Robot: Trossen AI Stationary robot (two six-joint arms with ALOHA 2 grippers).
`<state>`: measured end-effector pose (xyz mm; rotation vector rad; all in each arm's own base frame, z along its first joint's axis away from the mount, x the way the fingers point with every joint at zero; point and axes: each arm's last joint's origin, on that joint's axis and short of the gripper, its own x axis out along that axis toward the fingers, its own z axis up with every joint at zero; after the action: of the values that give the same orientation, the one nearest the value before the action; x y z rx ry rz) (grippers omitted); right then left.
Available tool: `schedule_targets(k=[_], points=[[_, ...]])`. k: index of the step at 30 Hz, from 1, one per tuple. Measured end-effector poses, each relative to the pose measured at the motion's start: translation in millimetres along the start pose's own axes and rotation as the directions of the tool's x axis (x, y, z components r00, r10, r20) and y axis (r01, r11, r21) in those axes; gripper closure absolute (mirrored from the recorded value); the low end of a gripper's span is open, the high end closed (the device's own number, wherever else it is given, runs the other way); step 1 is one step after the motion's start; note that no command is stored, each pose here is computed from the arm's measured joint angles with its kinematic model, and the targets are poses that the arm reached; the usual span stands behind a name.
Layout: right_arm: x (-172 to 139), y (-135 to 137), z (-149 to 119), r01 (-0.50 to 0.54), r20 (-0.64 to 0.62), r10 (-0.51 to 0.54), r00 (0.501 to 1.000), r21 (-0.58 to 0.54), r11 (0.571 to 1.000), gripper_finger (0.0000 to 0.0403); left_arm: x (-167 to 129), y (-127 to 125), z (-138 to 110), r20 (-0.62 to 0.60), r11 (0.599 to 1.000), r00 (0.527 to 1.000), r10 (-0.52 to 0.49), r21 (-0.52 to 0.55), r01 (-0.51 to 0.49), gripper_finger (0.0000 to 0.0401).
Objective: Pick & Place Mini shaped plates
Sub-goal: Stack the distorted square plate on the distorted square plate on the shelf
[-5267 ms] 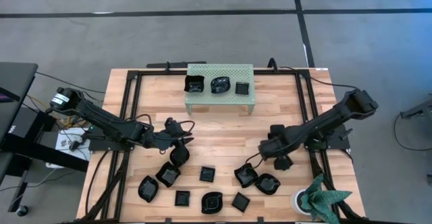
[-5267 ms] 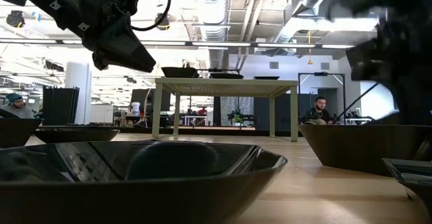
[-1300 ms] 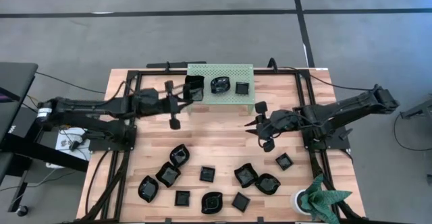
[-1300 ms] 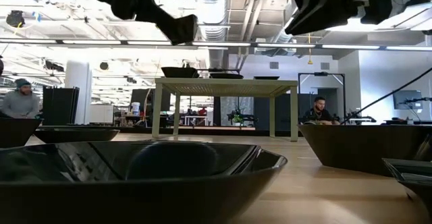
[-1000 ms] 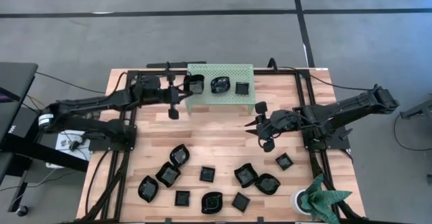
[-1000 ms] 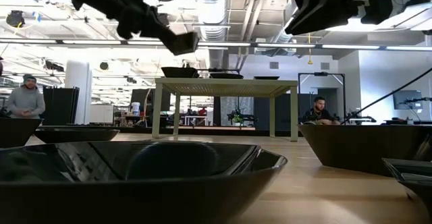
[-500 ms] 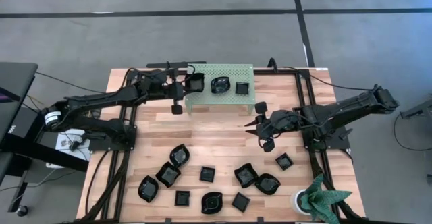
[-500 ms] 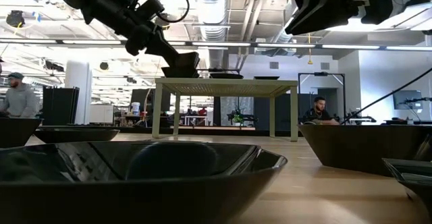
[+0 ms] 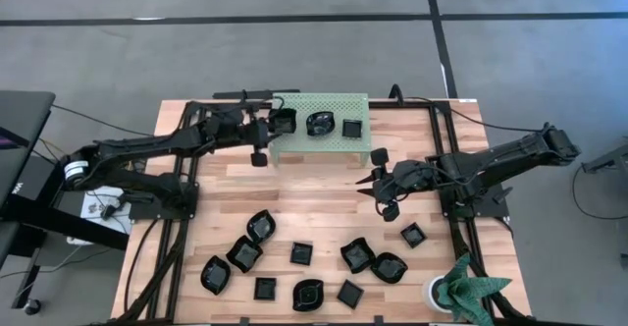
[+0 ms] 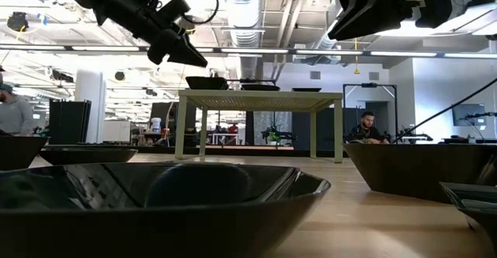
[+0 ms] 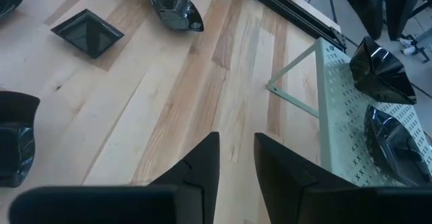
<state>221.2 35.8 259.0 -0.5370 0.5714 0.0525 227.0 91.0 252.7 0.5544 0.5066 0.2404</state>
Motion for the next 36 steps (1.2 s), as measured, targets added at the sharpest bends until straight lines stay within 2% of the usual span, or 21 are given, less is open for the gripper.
schedule_targets(k=[4,6,10,13,15,19,21,24,27,30,34,36], points=[[0.0,0.0,0.0,0.0,0.0,0.0,1.0,0.0,1.0,0.0316,-12.7,-10.6,24.3,0.1,0.997,0.993,0.064,0.025,-0.067,0.0292],[0.0,0.0,0.0,-0.001,0.0,0.001,1.0,0.001,1.0,0.0316,-23.3,-20.2,37.9,0.16,0.998,0.985,0.065,-0.001,-0.066,0.0288],[0.0,0.1,0.0,-0.002,0.001,0.002,1.0,0.023,1.0,0.0316,-43.3,-48.9,61.3,0.29,0.99,0.956,-0.051,-0.112,0.087,0.029],[0.1,0.0,-0.1,-0.002,0.0,0.002,1.0,0.024,1.0,0.0316,-51.5,-74.4,72.8,0.336,0.956,0.929,-0.155,-0.185,0.226,0.0292],[0.1,0.0,-0.1,-0.002,0.0,0.002,1.0,0.026,1.0,0.0316,-52.8,-94.0,76.8,0.32,0.929,0.924,-0.209,-0.229,0.289,0.0292],[0.1,-0.1,0.0,-0.002,0.001,0.002,1.0,0.027,1.0,0.0316,-49.8,-134.2,75.1,0.2,0.912,0.947,-0.253,-0.278,0.302,0.0292],[0.1,-0.1,0.0,-0.002,0.001,0.002,1.0,0.027,1.0,0.0316,-49.5,-152.3,73.5,0.163,0.881,0.94,-0.298,-0.332,0.337,0.0292],[0.1,-0.1,0.0,-0.002,0.001,0.002,1.0,0.049,0.999,0.0316,-55.1,-172.5,74.5,0.16,0.779,0.918,-0.363,-0.489,0.393,0.0292],[0.1,0.0,0.0,-0.003,0.001,0.003,1.0,0.051,0.999,0.0316,-61.0,-185.5,73.0,0.138,0.643,0.904,-0.404,-0.66,0.388,0.0293],[0.1,0.1,0.0,-0.003,0.0,0.003,1.0,0.052,0.999,0.0316,-66.8,-196.8,69.5,0.107,0.508,0.869,-0.484,-0.774,0.378,0.0293],[0.1,0.1,0.0,-0.003,0.0,0.003,1.0,0.052,0.999,0.0316,-69.9,-210.1,63.4,0.052,0.339,0.813,-0.579,-0.892,0.299,0.0293],[0.1,0.1,0.0,-0.003,0.001,0.003,1.0,0.052,0.999,0.0316,-70.7,-217.9,58.7,0.008,0.297,0.786,-0.618,-0.924,0.242,0.0293]])
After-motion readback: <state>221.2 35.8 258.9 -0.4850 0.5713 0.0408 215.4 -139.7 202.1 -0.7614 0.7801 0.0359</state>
